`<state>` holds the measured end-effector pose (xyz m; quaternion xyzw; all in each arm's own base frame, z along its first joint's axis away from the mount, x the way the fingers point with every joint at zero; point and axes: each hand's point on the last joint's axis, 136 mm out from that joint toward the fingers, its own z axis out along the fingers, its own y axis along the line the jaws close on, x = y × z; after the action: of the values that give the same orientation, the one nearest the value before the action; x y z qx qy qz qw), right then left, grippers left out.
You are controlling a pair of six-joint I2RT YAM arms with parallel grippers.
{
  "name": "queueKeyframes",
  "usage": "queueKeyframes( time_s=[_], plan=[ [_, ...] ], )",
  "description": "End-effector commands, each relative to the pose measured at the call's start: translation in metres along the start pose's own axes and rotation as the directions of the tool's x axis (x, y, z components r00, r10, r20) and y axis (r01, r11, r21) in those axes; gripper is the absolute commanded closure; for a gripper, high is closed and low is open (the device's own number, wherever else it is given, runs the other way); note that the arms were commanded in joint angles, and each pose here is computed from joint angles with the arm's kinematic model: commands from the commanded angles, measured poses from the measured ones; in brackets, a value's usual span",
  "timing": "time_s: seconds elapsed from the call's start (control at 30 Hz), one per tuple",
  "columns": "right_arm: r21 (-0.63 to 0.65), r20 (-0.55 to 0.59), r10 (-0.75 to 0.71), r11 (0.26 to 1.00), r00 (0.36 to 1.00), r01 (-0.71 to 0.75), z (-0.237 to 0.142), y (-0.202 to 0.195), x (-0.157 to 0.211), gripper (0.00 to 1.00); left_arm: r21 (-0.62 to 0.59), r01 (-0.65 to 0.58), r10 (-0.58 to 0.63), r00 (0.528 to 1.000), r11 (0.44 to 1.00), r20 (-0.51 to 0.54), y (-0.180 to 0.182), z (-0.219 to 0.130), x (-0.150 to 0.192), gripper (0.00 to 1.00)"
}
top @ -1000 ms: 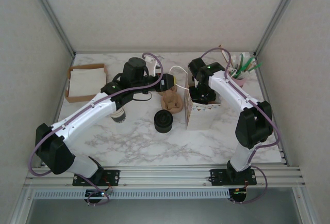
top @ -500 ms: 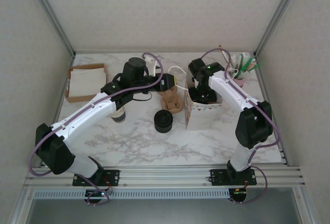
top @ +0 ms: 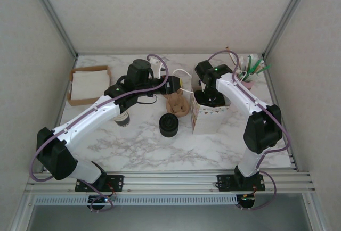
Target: Pack the takeout coffee
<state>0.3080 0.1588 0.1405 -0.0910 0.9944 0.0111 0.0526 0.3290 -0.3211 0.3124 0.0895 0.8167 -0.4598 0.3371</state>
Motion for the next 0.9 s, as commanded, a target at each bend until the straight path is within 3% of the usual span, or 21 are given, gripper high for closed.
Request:
queueKeyframes(
  time_s=[0.0, 0.87],
  plan=[
    [-0.005, -0.015, 0.002, 1.0, 1.0, -0.002, -0.011, -0.001, 0.009, 0.11, 0.005, 0.002, -0.002, 1.0, 1.0, 0.023, -0.006, -0.001, -0.011, 0.62],
    [-0.032, 0.048, 0.009, 0.999, 0.999, -0.008, -0.041, 0.001, 0.007, 0.06, 0.003, 0.004, -0.004, 1.0, 1.0, 0.018, -0.004, 0.001, -0.01, 0.62]
  ],
)
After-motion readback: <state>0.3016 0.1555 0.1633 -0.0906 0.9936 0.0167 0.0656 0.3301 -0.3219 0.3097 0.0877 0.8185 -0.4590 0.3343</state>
